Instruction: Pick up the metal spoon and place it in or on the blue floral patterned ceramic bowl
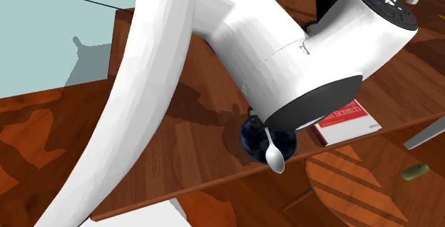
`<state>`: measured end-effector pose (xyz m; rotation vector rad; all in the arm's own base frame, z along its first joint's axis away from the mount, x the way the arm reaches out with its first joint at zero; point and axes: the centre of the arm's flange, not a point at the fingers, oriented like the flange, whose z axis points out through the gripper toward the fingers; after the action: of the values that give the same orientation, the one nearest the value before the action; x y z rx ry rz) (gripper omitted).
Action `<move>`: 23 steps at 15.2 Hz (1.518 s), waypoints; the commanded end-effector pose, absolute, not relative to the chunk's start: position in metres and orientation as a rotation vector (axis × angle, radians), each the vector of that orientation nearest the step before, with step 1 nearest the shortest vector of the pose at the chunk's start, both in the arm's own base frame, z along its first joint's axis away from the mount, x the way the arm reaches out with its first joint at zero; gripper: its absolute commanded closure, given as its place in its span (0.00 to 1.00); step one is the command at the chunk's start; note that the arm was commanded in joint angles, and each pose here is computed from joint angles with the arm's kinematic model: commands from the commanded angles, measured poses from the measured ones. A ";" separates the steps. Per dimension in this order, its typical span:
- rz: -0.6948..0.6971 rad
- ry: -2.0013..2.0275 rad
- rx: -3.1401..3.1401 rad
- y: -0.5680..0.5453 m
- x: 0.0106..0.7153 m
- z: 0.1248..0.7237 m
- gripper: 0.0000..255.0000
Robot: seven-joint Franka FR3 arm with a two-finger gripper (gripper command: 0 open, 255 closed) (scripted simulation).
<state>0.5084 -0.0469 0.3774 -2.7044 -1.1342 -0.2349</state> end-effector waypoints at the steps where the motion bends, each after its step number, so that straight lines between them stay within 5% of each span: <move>1: -0.235 -1.134 -2.705 -0.047 0.508 0.375 1.00; 6: -0.235 -1.134 -2.705 -0.047 0.508 0.375 1.00; 7: -0.235 -1.134 -2.705 -0.047 0.508 0.375 0.00; 23: -0.235 -1.134 -2.705 -0.059 0.505 0.424 0.00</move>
<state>0.5048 -0.0595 0.4234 -2.7047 -1.1342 -0.2356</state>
